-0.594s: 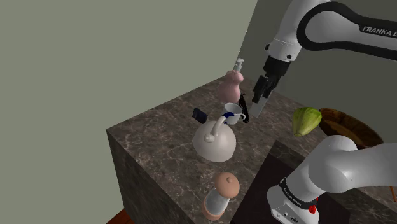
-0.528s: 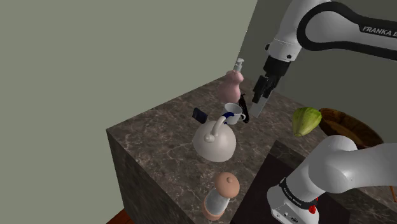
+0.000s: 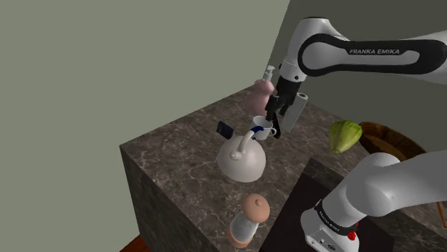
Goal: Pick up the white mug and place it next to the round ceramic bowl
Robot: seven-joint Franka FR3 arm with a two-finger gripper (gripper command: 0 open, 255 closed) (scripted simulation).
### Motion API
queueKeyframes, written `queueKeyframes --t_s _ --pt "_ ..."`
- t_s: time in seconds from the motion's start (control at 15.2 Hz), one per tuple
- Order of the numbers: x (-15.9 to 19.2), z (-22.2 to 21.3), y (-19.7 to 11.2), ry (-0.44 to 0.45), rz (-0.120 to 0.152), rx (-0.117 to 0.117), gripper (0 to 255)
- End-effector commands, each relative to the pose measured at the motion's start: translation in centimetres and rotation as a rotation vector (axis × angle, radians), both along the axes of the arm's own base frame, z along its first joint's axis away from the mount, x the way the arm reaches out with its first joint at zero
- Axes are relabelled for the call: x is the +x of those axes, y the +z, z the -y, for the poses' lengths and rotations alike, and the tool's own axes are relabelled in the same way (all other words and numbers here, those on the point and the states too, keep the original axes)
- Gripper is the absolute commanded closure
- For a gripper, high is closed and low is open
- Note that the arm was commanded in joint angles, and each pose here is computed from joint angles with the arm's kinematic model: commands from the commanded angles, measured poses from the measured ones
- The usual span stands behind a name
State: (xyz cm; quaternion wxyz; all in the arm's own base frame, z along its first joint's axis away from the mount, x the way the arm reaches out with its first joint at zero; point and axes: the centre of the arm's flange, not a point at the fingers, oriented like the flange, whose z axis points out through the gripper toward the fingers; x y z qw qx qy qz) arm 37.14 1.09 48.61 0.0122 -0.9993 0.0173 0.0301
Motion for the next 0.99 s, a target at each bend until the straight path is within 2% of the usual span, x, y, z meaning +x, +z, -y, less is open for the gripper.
queueKeyframes --t_s 0.0,0.59,0.92 --pt "1.7 0.6 -1.9 -0.017 0.001 -0.014 0" --pt "9.0 3.5 -10.6 -0.095 -0.004 -0.073 0" --pt "9.1 3.7 -13.1 -0.098 -0.004 -0.076 0"
